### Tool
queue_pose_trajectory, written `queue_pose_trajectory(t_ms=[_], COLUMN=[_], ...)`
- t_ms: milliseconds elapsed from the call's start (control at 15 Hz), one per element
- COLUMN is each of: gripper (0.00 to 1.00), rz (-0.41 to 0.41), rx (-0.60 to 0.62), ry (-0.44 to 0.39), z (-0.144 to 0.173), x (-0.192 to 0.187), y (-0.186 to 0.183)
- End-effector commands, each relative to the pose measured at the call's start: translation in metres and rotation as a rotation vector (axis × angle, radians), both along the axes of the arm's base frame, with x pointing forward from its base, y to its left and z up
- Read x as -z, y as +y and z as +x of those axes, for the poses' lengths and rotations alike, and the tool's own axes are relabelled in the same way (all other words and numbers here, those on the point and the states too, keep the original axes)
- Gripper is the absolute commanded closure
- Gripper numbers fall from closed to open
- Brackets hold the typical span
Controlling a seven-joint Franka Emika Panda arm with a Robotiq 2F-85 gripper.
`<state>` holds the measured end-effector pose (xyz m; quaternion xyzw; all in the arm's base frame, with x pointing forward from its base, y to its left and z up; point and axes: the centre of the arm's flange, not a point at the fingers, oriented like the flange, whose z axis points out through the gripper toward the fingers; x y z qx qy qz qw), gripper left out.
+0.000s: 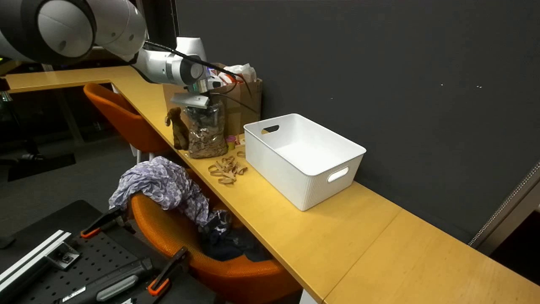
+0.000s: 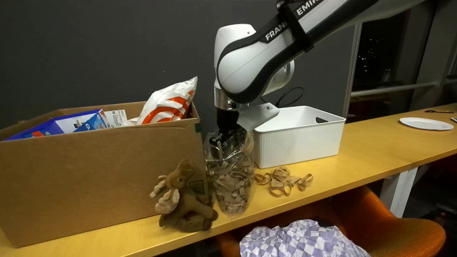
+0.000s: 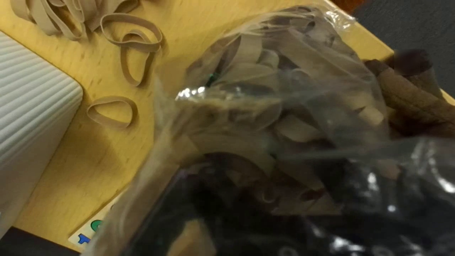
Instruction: Remove some rubber bands from the plastic and put them on the counter.
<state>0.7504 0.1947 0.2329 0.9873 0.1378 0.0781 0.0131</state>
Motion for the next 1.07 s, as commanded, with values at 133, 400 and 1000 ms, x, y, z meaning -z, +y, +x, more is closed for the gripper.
queue_pose_trajectory(t_ms=[133, 400, 1000], gripper=[0.00, 0.29, 0.95], rz=[0.002, 0.016, 0.032], rx=[0.009, 0.018, 0.041], ry=[0.048, 0.051, 0.071], z=[0.021, 0.025, 0.019], x=[0.023, 0.031, 0.022], y=[-0.014, -0.018, -0.017])
